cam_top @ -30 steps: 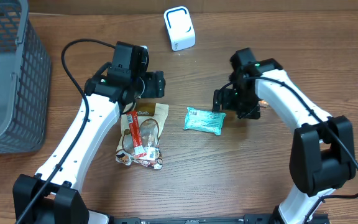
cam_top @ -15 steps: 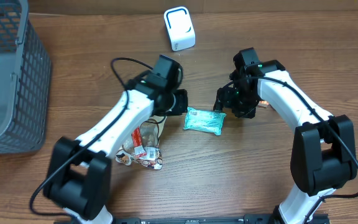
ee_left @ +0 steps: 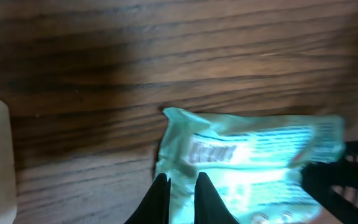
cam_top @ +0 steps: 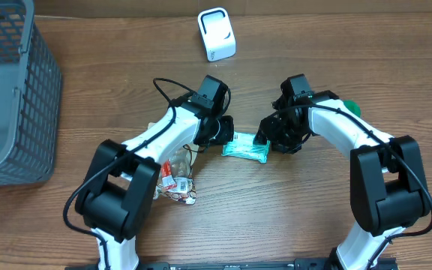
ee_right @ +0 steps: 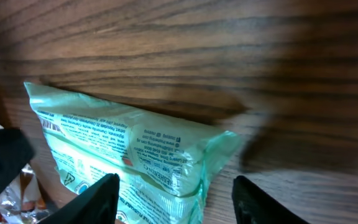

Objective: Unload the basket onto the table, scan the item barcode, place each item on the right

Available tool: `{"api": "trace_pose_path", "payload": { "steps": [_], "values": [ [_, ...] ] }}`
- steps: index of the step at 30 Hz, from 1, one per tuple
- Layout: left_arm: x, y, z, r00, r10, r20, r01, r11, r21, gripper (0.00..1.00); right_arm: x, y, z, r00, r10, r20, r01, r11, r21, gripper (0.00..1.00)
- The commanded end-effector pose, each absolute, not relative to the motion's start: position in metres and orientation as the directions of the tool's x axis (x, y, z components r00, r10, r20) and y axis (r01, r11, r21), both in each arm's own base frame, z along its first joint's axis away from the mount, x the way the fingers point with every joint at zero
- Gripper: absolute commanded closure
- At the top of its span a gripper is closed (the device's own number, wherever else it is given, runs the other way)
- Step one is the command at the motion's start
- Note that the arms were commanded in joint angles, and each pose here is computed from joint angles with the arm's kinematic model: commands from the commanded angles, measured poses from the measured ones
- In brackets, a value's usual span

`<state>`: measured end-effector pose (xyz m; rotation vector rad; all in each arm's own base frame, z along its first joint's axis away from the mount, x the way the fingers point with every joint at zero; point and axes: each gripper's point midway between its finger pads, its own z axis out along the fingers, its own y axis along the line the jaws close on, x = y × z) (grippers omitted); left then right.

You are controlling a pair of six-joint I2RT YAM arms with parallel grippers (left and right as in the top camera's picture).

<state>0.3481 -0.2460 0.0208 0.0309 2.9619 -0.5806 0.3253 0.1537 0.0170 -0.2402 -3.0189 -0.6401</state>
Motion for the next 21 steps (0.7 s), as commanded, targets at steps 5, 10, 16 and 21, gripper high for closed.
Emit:
{"api": "trace_pose_path", "payload": {
  "steps": [5,10,16,21],
  "values": [
    [0.334,-0.251,-0.006,-0.999,0.003,-0.053,0.021,0.936,-0.352,0.92,0.32,0.157,0.004,-0.976,0.192,0.101,0.217,0.881,0.42,0.44],
    [0.332,-0.247,-0.012,-0.999,-0.006,-0.049,0.01,0.949,-0.315,0.96,0.318,0.158,-0.001,-0.973,0.206,0.104,0.231,0.873,0.429,0.5],
    [0.331,-0.243,-0.014,-0.999,-0.012,-0.048,0.002,0.957,-0.291,0.96,0.319,0.162,0.0,-0.974,0.202,0.102,0.226,0.865,0.448,0.64],
    [0.33,-0.24,-0.016,-0.999,-0.013,-0.048,0.001,0.962,-0.274,0.95,0.318,0.166,0.003,-0.974,0.193,0.117,0.226,0.851,0.474,0.8]
  ]
}}
